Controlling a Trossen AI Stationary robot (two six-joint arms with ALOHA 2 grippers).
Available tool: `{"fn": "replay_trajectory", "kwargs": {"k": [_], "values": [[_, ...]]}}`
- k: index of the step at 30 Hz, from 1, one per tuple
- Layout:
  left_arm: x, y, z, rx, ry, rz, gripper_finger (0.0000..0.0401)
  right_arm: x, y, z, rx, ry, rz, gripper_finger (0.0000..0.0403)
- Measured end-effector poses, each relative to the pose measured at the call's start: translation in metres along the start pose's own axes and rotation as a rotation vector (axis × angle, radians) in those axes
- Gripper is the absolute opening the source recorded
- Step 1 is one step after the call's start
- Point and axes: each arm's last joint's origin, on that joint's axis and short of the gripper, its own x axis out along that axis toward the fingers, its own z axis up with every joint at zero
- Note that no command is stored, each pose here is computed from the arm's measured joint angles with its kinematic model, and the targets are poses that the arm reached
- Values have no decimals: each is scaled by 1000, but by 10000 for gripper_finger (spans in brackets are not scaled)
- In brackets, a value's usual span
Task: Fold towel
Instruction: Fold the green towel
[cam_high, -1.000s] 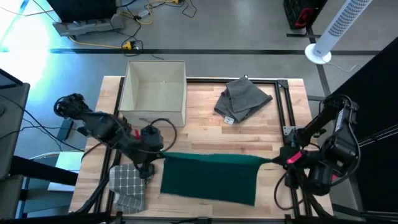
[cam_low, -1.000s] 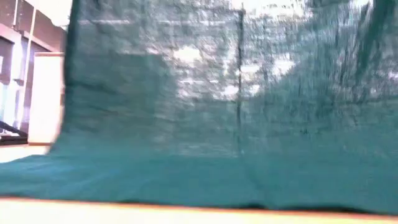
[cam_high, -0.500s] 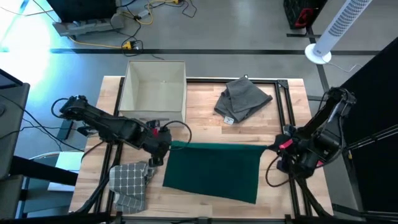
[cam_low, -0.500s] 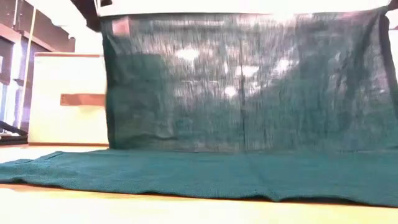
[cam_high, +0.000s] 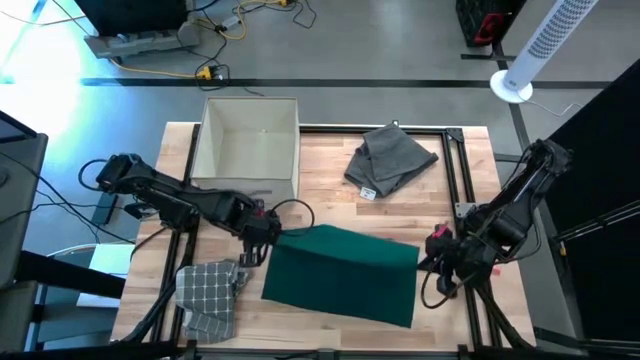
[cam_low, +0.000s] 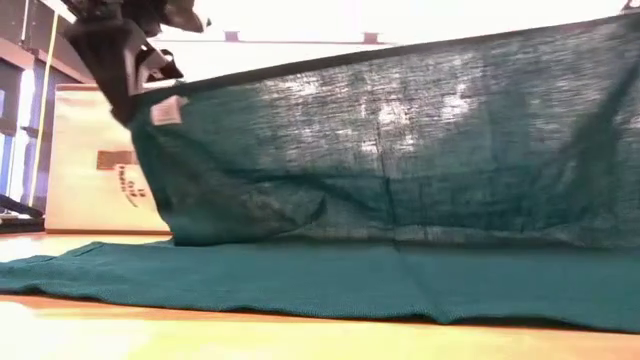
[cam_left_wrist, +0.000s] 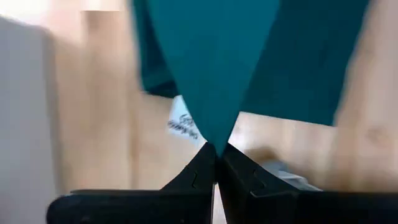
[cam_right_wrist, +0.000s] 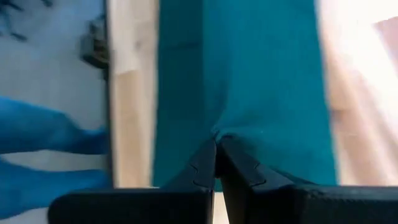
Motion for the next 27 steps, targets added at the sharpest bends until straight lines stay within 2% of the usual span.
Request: {"fn": "replay_trajectory", "kwargs": {"k": [8, 16, 23, 27], "values": [[16, -24, -8, -11, -41, -89, 0, 36, 14, -16, -51, 186, -11, 0], [28, -42, -18, -27, -48, -161, 0, 61, 36, -27, -82, 205, 64, 0], [27, -50, -16, -43, -94, -222, 0, 88, 45, -40, -129, 300, 85, 0], [27, -53, -16, -39, -86, -253, 0, 94, 50, -41, -133, 298, 121, 0]]}}
